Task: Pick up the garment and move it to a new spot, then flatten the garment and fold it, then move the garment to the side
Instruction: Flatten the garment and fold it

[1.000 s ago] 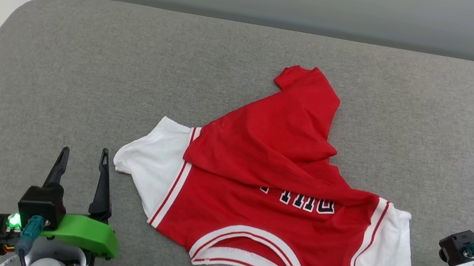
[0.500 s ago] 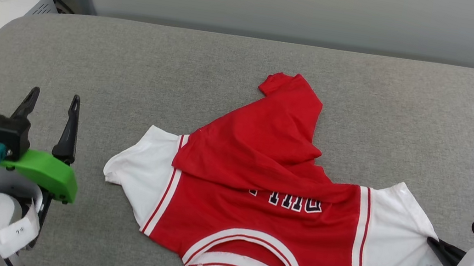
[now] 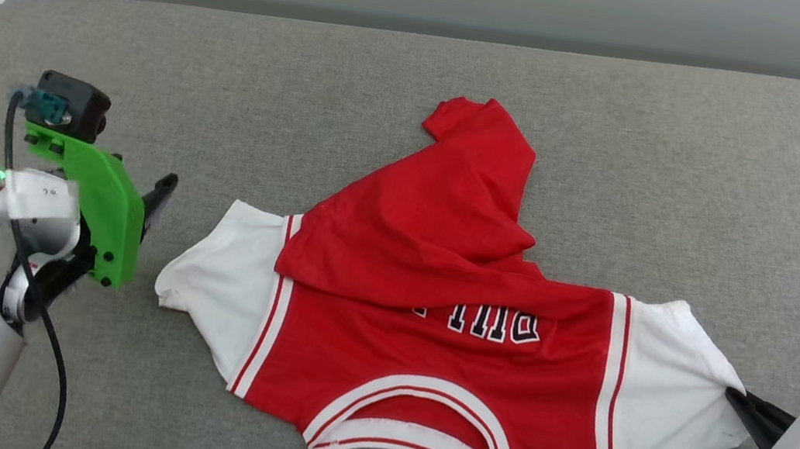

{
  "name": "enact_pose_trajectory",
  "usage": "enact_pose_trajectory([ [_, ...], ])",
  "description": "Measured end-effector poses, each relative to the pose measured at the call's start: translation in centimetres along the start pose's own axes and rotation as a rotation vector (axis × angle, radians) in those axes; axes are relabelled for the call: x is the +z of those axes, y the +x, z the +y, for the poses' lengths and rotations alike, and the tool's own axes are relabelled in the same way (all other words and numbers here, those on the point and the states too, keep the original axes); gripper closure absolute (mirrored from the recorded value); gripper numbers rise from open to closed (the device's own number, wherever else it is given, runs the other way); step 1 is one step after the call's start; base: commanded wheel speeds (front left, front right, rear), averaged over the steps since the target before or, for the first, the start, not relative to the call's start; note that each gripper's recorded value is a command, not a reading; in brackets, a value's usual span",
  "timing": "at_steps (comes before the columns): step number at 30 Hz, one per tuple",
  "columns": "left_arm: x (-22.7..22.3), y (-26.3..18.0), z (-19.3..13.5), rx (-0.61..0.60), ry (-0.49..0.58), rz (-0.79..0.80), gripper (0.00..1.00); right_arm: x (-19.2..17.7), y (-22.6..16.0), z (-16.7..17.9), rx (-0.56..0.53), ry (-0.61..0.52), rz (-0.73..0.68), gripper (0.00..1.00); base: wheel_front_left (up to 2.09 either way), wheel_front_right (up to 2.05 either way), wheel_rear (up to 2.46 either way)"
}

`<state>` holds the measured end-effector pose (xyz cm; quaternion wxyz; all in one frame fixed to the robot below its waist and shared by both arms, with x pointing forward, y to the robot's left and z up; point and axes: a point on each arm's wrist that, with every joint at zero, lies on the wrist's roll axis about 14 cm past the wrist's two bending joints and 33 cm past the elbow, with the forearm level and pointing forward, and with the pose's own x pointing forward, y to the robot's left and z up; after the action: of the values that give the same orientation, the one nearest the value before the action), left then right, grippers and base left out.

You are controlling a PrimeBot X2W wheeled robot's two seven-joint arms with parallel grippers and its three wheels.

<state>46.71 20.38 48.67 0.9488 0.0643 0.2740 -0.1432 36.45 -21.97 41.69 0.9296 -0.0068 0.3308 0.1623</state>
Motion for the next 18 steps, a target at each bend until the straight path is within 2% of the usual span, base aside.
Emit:
enact_pose_trajectory([
  [7, -5.0, 0.8, -2.2, -0.121, 0.0, 0.341, 0.0, -0.9, 0.3, 0.0, 0.001, 0.008, 0.032, 1.0, 0.0, 0.0, 0.0],
  [14, -9.8, 1.5, -2.6, -0.159, 0.024, 0.54, 0.0, -1.1, 1.0, 0.1, 0.006, 0.008, 0.049, 1.0, 0.0, 0.0, 0.0],
  [18, -12.2, 2.4, -2.8, -0.168, 0.025, 0.604, 0.0, -1.3, 1.7, -0.2, 0.007, 0.01, 0.063, 1.0, 0.0, 0.0, 0.0],
])
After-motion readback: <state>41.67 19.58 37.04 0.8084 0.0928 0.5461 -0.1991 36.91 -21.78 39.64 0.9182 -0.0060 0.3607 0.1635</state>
